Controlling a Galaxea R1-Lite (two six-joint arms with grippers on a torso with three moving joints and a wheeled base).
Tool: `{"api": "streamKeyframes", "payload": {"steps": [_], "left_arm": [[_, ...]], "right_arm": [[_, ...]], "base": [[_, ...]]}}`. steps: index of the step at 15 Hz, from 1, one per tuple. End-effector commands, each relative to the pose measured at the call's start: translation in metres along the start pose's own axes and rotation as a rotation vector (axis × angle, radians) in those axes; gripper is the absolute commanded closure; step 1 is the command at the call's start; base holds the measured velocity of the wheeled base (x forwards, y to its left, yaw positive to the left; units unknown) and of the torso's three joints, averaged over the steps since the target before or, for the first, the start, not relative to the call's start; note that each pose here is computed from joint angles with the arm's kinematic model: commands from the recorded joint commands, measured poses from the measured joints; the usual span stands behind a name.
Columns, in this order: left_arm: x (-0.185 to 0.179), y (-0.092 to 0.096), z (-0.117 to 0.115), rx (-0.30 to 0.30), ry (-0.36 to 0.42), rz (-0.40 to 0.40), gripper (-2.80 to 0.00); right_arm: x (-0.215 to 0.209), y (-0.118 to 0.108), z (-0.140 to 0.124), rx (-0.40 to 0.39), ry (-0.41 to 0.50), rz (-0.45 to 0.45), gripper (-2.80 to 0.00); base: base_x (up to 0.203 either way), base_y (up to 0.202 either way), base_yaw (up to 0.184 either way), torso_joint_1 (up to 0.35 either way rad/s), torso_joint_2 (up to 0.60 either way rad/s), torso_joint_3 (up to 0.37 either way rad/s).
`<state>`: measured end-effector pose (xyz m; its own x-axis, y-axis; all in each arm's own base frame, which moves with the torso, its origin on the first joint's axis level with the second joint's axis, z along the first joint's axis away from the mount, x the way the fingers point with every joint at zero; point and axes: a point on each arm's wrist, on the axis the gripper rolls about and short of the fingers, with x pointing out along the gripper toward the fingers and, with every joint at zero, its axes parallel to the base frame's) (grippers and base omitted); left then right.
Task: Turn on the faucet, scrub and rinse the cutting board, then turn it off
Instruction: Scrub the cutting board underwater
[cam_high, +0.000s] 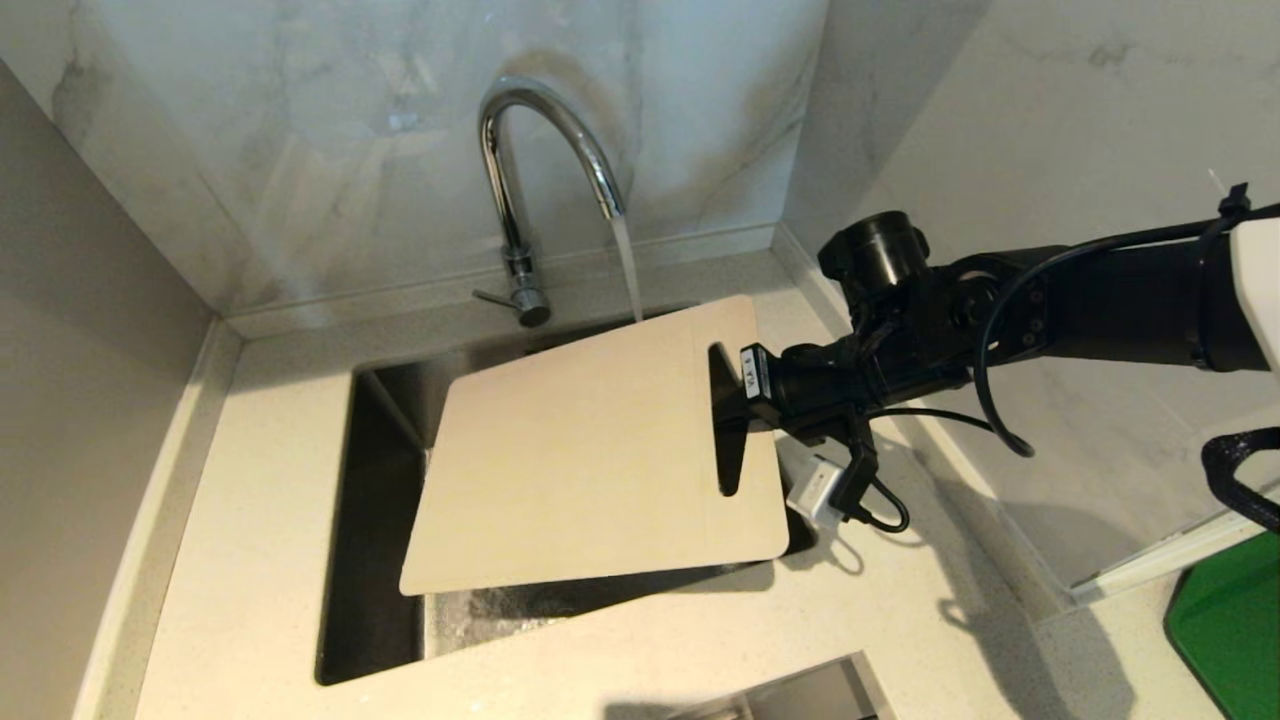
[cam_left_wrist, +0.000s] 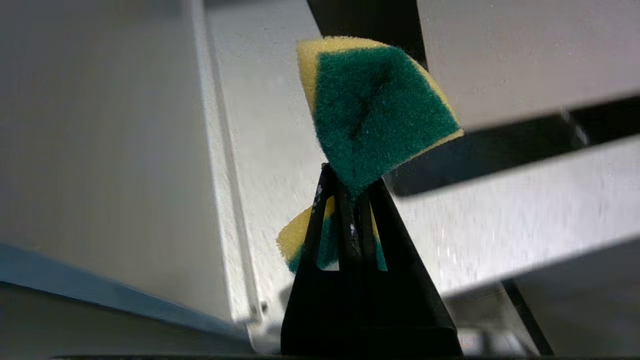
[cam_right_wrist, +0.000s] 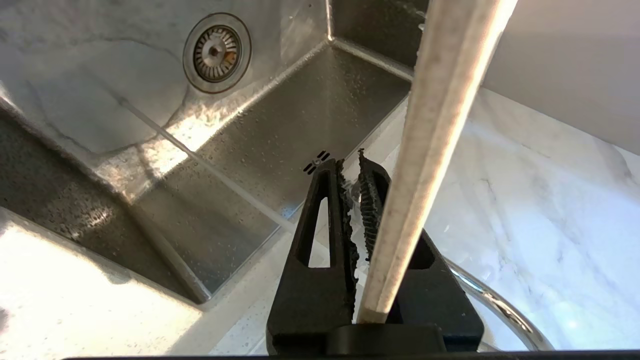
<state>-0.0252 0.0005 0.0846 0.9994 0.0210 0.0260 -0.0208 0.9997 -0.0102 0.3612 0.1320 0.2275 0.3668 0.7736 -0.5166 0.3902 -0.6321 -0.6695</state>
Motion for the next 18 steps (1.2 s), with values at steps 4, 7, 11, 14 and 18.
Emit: {"api": "streamKeyframes", "payload": {"steps": [4, 7, 11, 14, 18], "left_arm": [[0.014, 0.001, 0.084, 0.032, -0.015, 0.02, 0.0], [0.031, -0.001, 0.124, 0.057, -0.011, 0.012, 0.0], [0.046, -0.002, 0.15, 0.095, -0.014, 0.015, 0.0], [0.055, -0.002, 0.149, 0.1, 0.028, 0.049, 0.0], [0.084, 0.0, 0.153, 0.129, 0.067, 0.184, 0.0]], "right_arm": [[0.002, -0.012, -0.005, -0.05, 0.01, -0.027, 0.0], [0.002, -0.014, -0.005, -0.055, 0.013, -0.029, 0.0], [0.001, -0.015, -0.007, -0.06, 0.019, -0.033, 0.0], [0.002, -0.015, -0.007, -0.06, 0.017, -0.033, 0.0], [0.005, -0.013, -0.006, -0.056, 0.01, -0.033, 0.0]], "base": [[0.0, 0.0, 0.0, 0.0, 0.0, 0.0], [0.0, 0.0, 0.0, 0.0, 0.0, 0.0], [0.0, 0.0, 0.0, 0.0, 0.0, 0.0], [0.0, 0.0, 0.0, 0.0, 0.0, 0.0], [0.0, 0.0, 0.0, 0.0, 0.0, 0.0]]}}
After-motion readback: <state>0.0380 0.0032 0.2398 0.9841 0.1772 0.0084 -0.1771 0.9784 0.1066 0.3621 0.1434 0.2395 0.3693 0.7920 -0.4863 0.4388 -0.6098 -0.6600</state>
